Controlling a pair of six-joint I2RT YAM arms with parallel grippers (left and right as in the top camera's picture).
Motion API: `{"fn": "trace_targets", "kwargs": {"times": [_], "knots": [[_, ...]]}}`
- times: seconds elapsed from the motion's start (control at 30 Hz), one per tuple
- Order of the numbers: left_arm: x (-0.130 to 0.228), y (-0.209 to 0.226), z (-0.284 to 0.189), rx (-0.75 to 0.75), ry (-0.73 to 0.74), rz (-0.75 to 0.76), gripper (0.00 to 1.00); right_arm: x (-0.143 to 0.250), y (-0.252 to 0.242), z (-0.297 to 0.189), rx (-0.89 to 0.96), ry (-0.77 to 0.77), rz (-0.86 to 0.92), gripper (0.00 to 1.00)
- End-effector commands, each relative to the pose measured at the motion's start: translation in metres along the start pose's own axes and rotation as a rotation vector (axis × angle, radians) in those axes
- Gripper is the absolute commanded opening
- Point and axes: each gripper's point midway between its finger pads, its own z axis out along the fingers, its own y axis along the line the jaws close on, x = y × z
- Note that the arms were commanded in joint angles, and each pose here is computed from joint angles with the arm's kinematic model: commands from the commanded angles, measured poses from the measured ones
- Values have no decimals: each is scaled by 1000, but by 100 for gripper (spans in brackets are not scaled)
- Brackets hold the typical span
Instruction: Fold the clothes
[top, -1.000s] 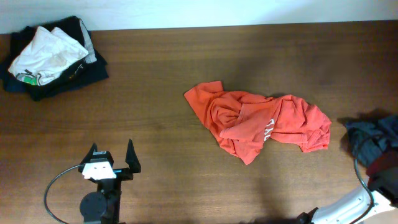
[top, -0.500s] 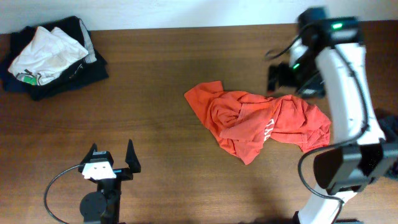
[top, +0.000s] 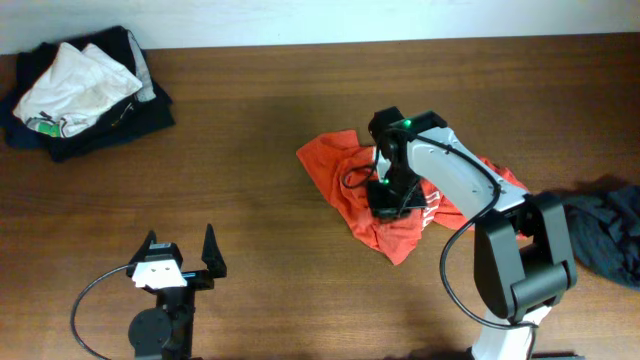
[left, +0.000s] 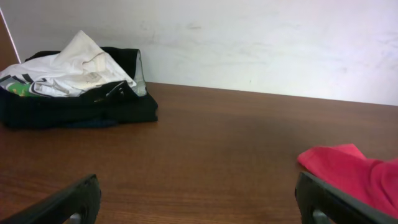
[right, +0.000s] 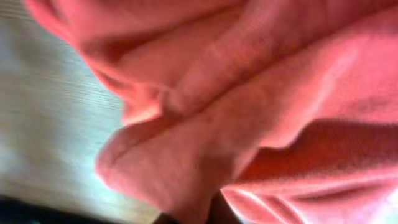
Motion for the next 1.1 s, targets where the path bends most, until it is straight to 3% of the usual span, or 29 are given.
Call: {"fn": "trace_targets", "kwargs": {"times": [0.0, 0.17, 0.23, 0.27, 0.3, 0.33, 0.37, 0.43, 0.6, 0.8, 0.93, 1.07], "knots": [[2, 2, 0, -6, 3, -6, 99, -16, 55, -15, -268, -64, -52, 4], [2, 2, 0, -6, 3, -6, 99, -34, 172, -89, -434, -286, -359, 4], [2, 1, 0, -5, 3, -6, 99, -25, 222, -115, -479, -371, -494, 24], [2, 2, 0, -6, 3, -6, 99, -18, 238, -120, -489, -387, -537, 24], [2, 2, 0, -6, 3, -6, 99, -9, 251, -119, -478, -394, -574, 32], [2, 2, 0, -6, 3, -6, 99, 0, 255, -110, -427, -385, -589, 66], [2, 2, 0, -6, 3, -6, 99, 1, 251, -106, -392, -378, -579, 69], [2, 2, 0, -6, 3, -6, 99, -4, 217, -104, -291, -348, -495, 96], [2, 2, 0, -6, 3, -6, 99, -19, 84, -136, -91, -258, -126, 99], [2, 2, 0, -6, 3, -6, 99, 3, -44, -142, 29, -85, 171, 99], [2, 2, 0, -6, 3, -6, 99, 13, -77, -138, 69, -50, 315, 99], [2, 2, 0, -6, 3, -6, 99, 50, -68, -165, 61, -149, 284, 96]]}}
